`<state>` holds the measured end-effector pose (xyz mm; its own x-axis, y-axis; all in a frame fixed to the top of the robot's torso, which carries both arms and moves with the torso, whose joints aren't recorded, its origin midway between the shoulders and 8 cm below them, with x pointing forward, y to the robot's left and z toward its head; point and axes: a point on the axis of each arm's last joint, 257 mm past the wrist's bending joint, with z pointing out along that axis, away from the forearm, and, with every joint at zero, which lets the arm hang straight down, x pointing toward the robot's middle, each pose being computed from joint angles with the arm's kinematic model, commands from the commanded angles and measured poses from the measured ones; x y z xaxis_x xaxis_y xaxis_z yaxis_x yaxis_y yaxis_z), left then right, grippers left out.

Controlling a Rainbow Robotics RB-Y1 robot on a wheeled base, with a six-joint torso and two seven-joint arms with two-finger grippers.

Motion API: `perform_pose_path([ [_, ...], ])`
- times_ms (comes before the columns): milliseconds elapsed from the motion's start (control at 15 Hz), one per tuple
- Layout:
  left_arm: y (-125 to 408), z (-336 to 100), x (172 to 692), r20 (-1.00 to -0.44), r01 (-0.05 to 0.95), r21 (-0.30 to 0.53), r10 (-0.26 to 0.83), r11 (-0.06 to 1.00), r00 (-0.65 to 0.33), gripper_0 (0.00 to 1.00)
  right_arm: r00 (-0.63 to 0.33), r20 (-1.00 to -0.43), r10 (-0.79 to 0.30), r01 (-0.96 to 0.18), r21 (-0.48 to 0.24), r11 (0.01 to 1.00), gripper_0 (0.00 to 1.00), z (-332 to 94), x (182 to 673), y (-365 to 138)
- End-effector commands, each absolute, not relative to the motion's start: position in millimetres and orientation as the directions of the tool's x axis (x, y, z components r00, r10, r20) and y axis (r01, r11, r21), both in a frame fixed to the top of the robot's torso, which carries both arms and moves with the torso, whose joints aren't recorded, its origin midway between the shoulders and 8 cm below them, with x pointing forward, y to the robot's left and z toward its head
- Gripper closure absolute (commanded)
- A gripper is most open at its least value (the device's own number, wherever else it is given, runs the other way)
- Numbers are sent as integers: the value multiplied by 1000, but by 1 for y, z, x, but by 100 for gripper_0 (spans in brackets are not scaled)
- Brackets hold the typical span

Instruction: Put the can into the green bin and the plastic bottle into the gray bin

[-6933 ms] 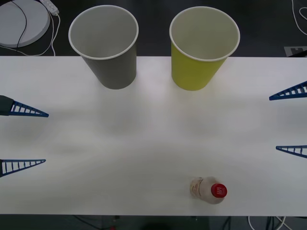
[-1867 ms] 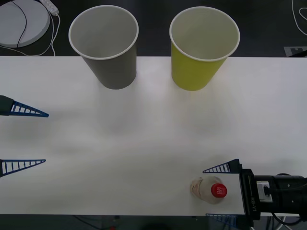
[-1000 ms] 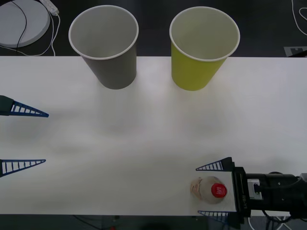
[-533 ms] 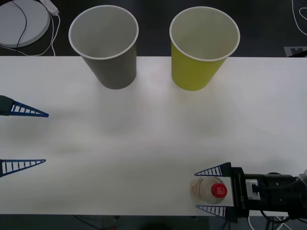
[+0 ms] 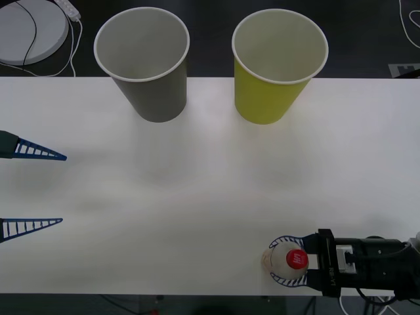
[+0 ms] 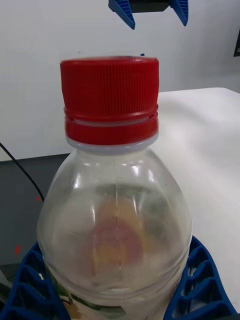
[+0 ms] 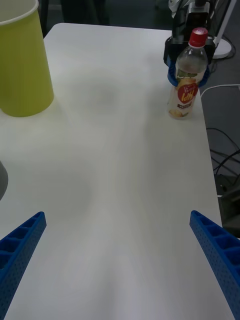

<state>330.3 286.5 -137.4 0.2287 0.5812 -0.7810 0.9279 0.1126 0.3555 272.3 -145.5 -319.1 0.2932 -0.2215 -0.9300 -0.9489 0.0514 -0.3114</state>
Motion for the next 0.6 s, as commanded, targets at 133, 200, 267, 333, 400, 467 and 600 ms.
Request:
perform_pose_path([
  [133, 287, -137, 330, -781, 928, 355, 581, 113, 229, 0, 283, -935, -212, -951, -303, 67, 100, -312, 275, -149],
  [200, 287, -137, 330, -781, 928, 355, 581, 113, 229, 0, 281, -937, -210, -951, -301, 70, 100, -308, 277, -151],
  [267, 287, -137, 330, -781, 928, 355, 581, 113, 229, 0, 274, -939, -208, -952, -295, 76, 100, -305, 278, -154],
  [333, 287, -137, 330, -781, 928, 355, 581, 113, 229, 0, 268, -942, -202, -953, -290, 88, 100, -299, 281, -157],
  [400, 287, -137, 330, -781, 928, 355, 581, 113, 229, 0, 266, -944, -197, -953, -288, 96, 100, -294, 283, -159],
  [467, 287, -137, 330, -781, 928, 355, 581, 113, 229, 0, 264, -944, -195, -952, -288, 104, 100, -290, 285, -162],
  [600, 287, -137, 330, -781, 928, 355, 581, 113, 229, 0, 230, -954, -191, -957, -257, 131, 100, -277, 291, -168],
])
